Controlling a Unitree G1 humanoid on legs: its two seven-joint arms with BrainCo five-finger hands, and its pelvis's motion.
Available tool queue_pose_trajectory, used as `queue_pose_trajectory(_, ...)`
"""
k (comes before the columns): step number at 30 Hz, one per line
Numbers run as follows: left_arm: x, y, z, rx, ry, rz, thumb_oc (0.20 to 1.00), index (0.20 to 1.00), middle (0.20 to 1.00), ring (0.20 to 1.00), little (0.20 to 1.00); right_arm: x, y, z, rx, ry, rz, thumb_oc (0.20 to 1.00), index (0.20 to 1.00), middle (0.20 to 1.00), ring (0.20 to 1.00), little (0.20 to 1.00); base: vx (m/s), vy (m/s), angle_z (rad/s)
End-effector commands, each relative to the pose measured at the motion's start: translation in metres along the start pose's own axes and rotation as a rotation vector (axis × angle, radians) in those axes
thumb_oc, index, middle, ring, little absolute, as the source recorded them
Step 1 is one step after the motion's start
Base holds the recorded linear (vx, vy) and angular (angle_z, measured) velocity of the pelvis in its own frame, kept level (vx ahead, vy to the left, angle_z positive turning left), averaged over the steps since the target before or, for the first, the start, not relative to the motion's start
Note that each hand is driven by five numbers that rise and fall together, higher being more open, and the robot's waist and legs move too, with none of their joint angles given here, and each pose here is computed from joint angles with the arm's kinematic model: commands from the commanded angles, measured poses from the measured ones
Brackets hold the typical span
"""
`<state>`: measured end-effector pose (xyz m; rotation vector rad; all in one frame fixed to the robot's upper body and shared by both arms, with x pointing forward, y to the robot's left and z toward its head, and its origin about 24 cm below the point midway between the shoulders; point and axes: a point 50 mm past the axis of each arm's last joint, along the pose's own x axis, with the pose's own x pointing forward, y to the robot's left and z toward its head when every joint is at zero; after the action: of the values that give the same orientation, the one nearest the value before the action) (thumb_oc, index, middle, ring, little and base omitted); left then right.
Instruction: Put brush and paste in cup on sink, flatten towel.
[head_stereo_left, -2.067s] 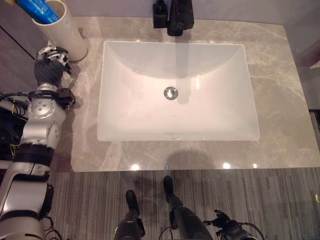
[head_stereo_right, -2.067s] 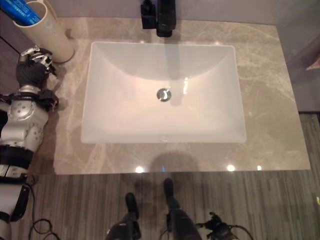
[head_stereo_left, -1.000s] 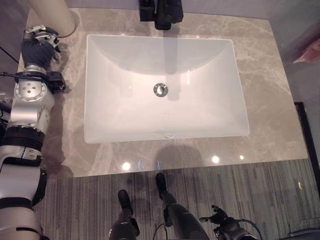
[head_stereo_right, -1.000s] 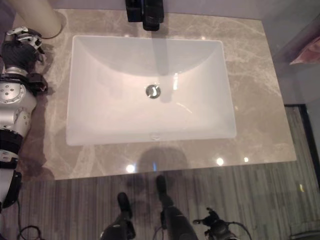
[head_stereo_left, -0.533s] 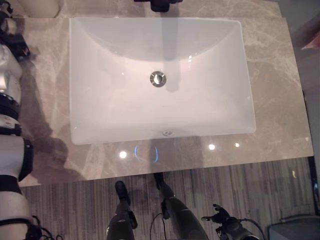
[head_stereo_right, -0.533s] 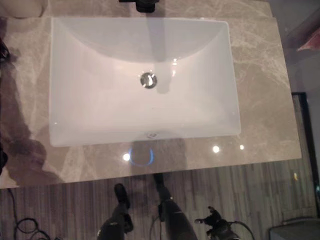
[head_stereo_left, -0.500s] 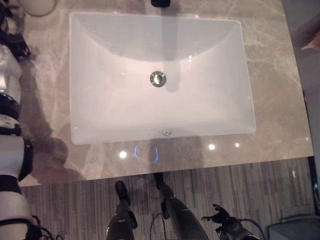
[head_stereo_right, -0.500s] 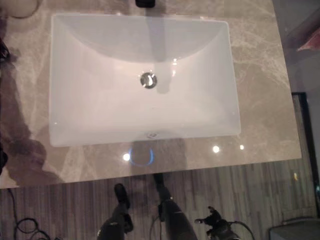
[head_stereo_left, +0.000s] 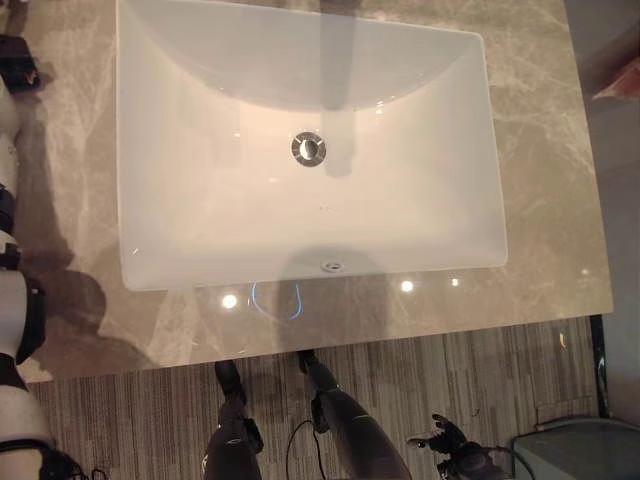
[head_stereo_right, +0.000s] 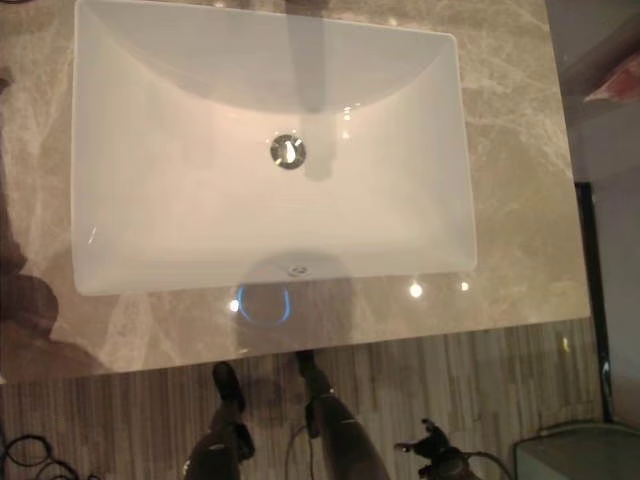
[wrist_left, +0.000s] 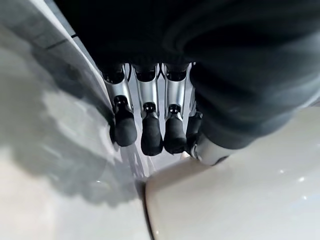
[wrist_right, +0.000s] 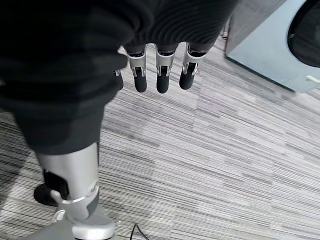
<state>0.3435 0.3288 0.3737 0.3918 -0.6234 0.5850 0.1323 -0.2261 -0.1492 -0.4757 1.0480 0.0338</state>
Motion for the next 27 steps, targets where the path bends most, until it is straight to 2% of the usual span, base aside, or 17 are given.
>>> queue_pose_trajectory(1, -0.016, -0.022, -0.028, 0.051, 0.054, -0.077, 0.200, 0.200, 0.200, 0.200, 0.200, 0.000, -0.009, 0.000, 0.035, -0.012, -0.018, 1.000, 1.000, 1.000, 1.000, 1.000, 0.00, 0.000, 0.00)
queue_pose_trajectory(5, -0.018, -0.040, -0.019, 0.055, 0.005, -0.131, 0.200, 0.200, 0.200, 0.200, 0.200, 0.000, -0.010, 0.003, 0.032, -0.030, -0.017, 1.000, 1.000, 1.000, 1.000, 1.000, -0.02, -0.025, 0.02)
queue_pose_trajectory(18, -0.019, -0.045, -0.019, 0.086, -0.009, -0.140, 0.200, 0.200, 0.200, 0.200, 0.200, -0.003, -0.016, -0.009, 0.015, -0.002, -0.023, 1.000, 1.000, 1.000, 1.000, 1.000, 0.02, -0.018, -0.03)
queue_pose_trajectory(27, -0.022, -0.067, -0.018, 0.079, -0.003, -0.187, 0.200, 0.200, 0.200, 0.200, 0.200, -0.003, -0.016, -0.010, 0.015, -0.006, -0.021, 1.000, 1.000, 1.000, 1.000, 1.000, 0.01, -0.043, -0.03)
